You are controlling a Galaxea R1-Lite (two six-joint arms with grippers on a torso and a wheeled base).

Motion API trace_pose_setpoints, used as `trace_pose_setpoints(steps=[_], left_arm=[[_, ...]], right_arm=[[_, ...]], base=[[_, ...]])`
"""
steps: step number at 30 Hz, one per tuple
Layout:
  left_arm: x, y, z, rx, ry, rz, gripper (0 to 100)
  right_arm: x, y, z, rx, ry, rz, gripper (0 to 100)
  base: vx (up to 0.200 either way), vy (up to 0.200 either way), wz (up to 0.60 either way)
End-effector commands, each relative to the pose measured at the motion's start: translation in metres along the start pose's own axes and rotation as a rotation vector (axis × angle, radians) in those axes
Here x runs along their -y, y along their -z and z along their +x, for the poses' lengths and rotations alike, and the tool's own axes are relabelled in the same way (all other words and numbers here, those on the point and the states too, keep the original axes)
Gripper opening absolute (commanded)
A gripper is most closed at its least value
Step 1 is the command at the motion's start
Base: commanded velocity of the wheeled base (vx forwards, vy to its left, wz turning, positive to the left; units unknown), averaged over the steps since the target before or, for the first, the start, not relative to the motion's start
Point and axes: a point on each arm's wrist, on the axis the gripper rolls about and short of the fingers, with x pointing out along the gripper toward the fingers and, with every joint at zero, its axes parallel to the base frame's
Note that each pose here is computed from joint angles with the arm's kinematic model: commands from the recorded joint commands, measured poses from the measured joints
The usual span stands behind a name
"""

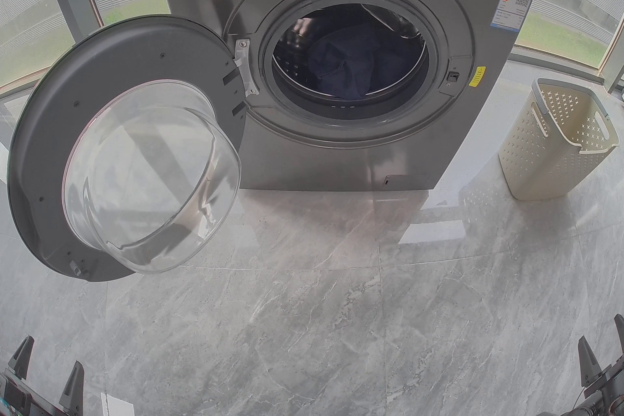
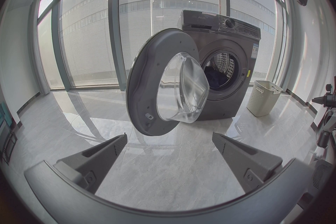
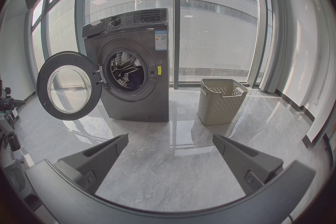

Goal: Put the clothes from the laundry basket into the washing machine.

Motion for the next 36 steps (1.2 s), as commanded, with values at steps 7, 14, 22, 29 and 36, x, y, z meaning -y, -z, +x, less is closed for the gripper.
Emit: trace_pose_setpoints(steps=[7, 14, 22, 29, 36], left_arm=[[0.0001, 0.0047, 0.0006, -0.008, 0.001, 0.000, 100], [0.0001, 0.0047, 0.0006, -0.008, 0.001, 0.000, 100], [0.0001, 0.0047, 0.0006, -0.008, 0.001, -0.002, 100], [0.0001, 0.0047, 0.0006, -0.008, 0.003, 0.000, 100], [0.0001, 0.0047, 0.0006, -0.008, 0.003, -0.002, 100]], right_arm=[[0.0000, 0.0044, 0.0000, -0.001, 0.001, -0.001, 100], [0.0000, 0.0044, 0.0000, -0.001, -0.001, -0.001, 100], [0.0000, 0.0044, 0.0000, -0.001, -0.001, -0.001, 100], [0.0000, 0.0044, 0.0000, -0.001, -0.001, -0.001, 100], [0.0000, 0.0044, 0.0000, -0.001, -0.001, -0.001, 100]], base=[[0.000, 0.000, 0.00], [0.000, 0.200, 0.00], [0.000, 0.200, 0.00], [0.000, 0.171, 0.00], [0.000, 0.000, 0.00]])
